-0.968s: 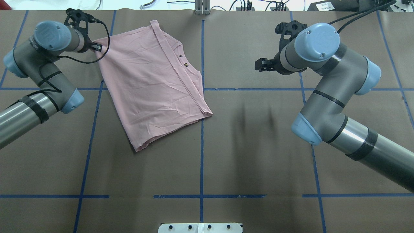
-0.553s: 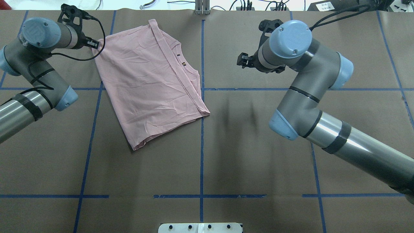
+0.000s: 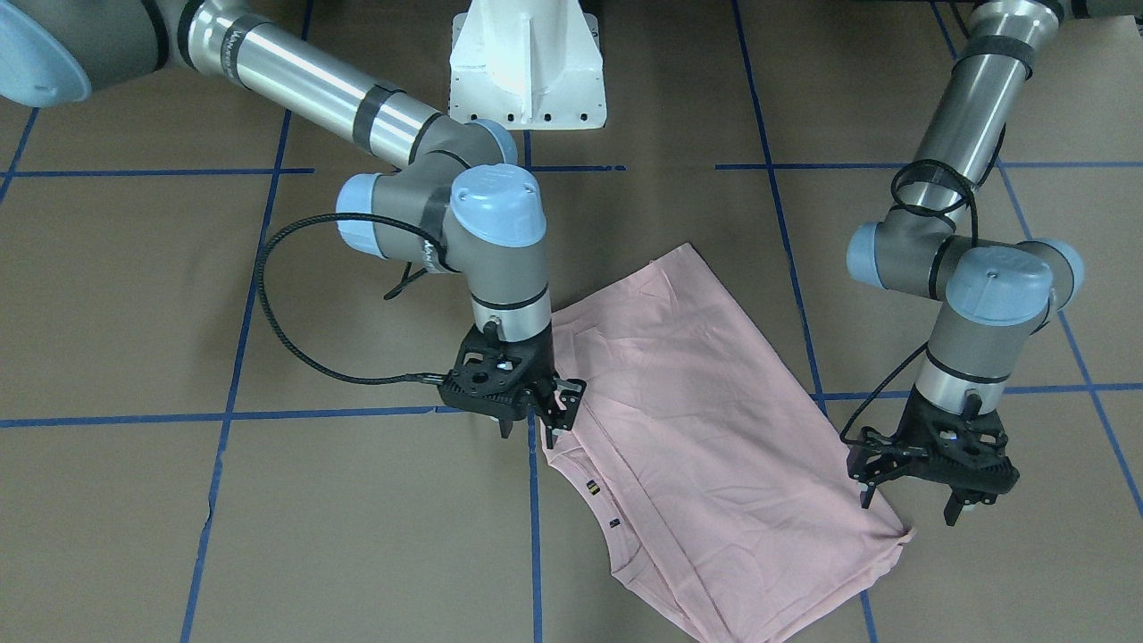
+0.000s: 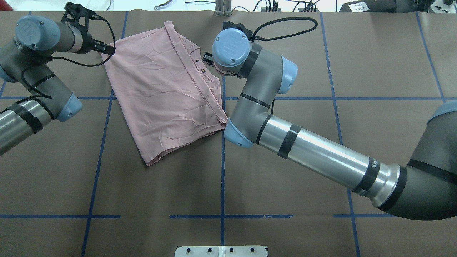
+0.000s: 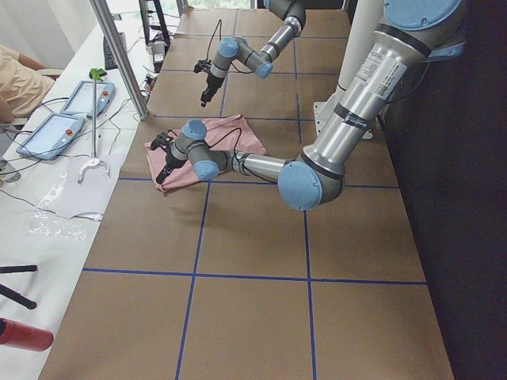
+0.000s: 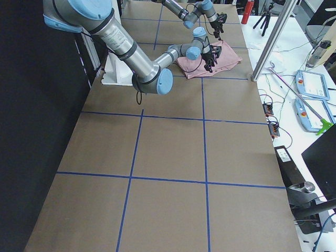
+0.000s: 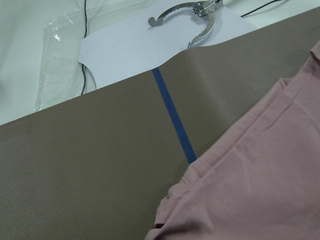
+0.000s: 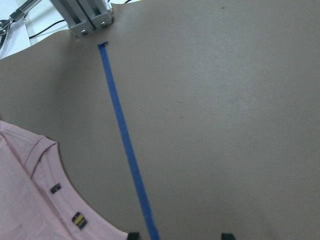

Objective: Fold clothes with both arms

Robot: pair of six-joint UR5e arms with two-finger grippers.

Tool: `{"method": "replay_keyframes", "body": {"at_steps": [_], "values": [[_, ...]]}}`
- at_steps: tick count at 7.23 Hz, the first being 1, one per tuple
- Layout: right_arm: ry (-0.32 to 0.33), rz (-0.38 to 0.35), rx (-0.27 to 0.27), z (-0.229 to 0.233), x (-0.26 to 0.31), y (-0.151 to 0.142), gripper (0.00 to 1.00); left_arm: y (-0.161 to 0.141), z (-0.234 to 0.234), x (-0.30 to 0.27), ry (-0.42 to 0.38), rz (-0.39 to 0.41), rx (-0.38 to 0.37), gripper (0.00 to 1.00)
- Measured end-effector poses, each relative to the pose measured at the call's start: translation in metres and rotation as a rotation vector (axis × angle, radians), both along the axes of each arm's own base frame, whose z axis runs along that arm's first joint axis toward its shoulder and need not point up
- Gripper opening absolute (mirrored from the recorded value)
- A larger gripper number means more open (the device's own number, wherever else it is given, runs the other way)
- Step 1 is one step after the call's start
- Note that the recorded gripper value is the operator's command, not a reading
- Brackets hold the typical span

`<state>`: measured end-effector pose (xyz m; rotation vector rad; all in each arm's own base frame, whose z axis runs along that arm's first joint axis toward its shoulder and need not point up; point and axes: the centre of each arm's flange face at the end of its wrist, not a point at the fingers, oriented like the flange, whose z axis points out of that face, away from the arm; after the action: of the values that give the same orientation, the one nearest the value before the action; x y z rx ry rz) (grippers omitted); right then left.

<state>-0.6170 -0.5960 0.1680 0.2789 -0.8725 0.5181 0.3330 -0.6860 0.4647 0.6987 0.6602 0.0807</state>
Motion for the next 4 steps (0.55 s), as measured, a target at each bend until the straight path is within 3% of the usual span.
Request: {"method": "replay_keyframes", "body": {"at_steps": [2, 4], "values": [[0.062, -0.021, 0.011, 0.002, -0.036, 0.006, 0.55, 0.000, -0.001, -0.001, 0.004, -0.003, -0.001, 1.00], [0.136, -0.066, 0.066, 0.014, -0.051, 0.013, 0.49, 0.001, -0.001, -0.002, 0.007, -0.004, 0.001, 1.00]]}}
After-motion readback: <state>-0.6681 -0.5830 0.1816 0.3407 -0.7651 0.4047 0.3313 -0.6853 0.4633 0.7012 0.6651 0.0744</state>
